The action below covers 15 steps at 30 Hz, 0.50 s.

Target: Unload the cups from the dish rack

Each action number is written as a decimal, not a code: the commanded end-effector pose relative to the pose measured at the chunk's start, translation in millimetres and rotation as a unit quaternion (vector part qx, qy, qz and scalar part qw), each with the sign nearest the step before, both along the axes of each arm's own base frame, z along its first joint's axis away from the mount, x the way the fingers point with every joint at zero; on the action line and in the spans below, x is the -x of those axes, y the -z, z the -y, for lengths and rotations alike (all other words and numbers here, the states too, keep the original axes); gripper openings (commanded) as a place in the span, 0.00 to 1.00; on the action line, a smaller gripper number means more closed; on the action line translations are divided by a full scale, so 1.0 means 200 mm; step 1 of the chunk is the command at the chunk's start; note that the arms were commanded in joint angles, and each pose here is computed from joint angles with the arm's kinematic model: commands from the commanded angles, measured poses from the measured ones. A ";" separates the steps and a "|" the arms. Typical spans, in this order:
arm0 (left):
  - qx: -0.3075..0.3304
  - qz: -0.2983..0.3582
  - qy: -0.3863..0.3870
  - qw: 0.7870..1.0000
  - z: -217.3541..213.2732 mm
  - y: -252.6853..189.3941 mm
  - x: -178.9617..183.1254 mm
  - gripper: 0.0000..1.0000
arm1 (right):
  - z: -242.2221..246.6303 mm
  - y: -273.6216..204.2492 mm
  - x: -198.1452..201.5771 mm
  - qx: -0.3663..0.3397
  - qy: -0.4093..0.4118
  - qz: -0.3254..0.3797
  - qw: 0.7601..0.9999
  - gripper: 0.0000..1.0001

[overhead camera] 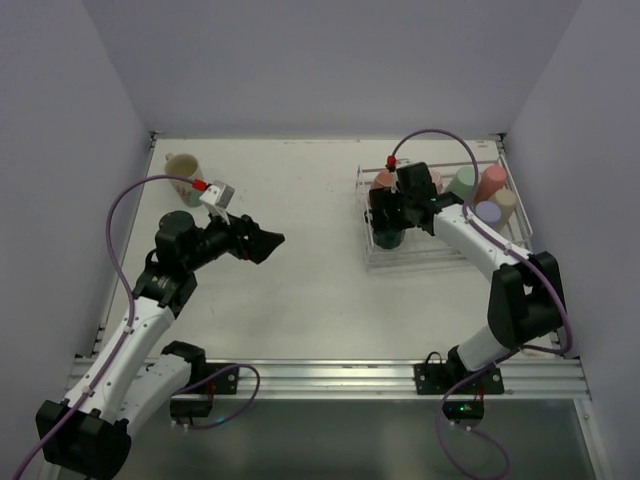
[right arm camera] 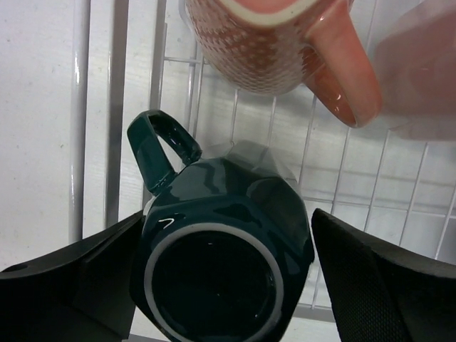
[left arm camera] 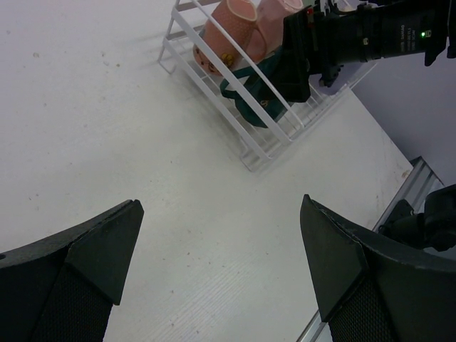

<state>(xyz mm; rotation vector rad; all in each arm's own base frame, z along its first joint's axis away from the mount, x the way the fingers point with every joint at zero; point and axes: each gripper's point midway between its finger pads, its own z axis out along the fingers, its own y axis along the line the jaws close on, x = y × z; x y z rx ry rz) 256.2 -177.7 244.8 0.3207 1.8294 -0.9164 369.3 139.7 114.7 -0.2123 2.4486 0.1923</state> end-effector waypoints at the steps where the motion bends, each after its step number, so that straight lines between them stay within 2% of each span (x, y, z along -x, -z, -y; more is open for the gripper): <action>1: -0.004 0.023 0.000 1.000 0.00 -0.06 -0.01 1.00 | 0.01 -0.06 -0.07 0.011 0.003 0.024 1.000 0.91; 2: -0.003 0.023 0.000 1.000 0.00 -0.06 -0.01 1.00 | 0.01 -0.06 -0.07 0.012 0.003 0.024 1.000 0.89; 5: -0.001 0.021 0.002 1.000 0.01 -0.06 -0.01 1.00 | 0.01 -0.11 -0.08 0.004 0.009 0.049 0.999 0.72; 8: 0.008 0.018 0.010 1.000 0.02 -0.07 0.00 1.00 | 0.00 -0.21 -0.08 -0.024 0.024 0.089 0.995 0.48; 10: 0.021 0.018 0.028 0.999 0.05 -0.09 0.02 1.00 | 0.00 -0.29 -0.07 -0.048 0.040 0.118 0.991 0.44; 15: 0.057 0.020 0.053 0.997 0.10 -0.17 0.05 1.00 | 0.05 -0.46 -0.02 -0.092 0.083 0.168 0.978 0.43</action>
